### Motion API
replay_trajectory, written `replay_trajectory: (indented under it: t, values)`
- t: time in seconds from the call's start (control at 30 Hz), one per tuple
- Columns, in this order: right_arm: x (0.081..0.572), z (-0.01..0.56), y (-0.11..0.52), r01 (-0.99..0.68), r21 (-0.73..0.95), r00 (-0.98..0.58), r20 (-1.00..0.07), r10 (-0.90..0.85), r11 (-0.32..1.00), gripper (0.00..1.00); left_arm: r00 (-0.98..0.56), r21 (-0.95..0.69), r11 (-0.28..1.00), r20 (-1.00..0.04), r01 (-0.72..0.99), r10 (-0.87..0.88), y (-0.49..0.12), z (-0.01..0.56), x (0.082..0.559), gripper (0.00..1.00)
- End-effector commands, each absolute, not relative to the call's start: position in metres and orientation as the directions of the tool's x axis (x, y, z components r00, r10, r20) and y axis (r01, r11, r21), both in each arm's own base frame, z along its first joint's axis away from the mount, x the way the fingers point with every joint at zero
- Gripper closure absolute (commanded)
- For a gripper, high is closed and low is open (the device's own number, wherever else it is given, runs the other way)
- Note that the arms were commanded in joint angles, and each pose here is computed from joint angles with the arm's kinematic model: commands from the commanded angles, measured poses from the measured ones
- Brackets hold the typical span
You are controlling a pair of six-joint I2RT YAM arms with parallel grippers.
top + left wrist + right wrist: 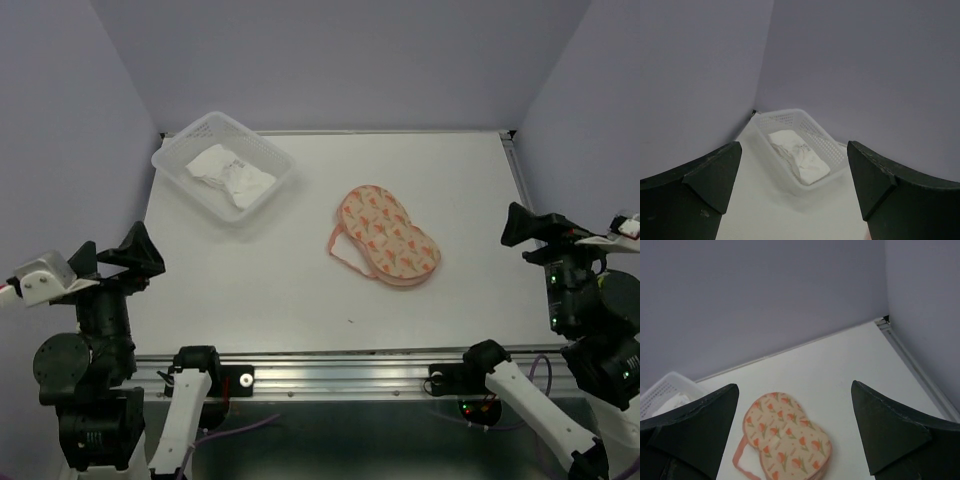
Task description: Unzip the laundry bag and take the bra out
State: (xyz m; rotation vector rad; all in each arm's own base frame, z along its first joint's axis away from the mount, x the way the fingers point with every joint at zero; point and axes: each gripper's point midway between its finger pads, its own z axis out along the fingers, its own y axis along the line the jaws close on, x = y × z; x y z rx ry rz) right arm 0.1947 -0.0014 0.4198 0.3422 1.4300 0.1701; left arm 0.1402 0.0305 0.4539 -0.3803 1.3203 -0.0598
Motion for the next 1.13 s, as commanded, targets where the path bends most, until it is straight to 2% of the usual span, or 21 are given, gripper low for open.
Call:
replay_trajectory:
  t: [0.0,0.3,1.1]
  values:
    - [0.176,0.421,-0.025,0.159,0.281,0.165,-0.953,0.255,0.946,0.00,0.342,-0.324,0.901,-0.914,-0.288,-0.219,0.056,0.465,0.107,0.01]
    - [0.172,0.419,-0.027,0.154,0.293,0.181,-0.947,0.265,0.944,0.00,0.414,-0.385,0.875,-0.876,-0.294,-0.247,0.068,0.468,0.082,0.01]
    - [0.189,0.419,-0.014,0.130,0.273,0.166,-0.954,0.250,0.953,0.00,0.457,-0.429,0.852,-0.849,-0.301,-0.266,0.079,0.460,0.084,0.01]
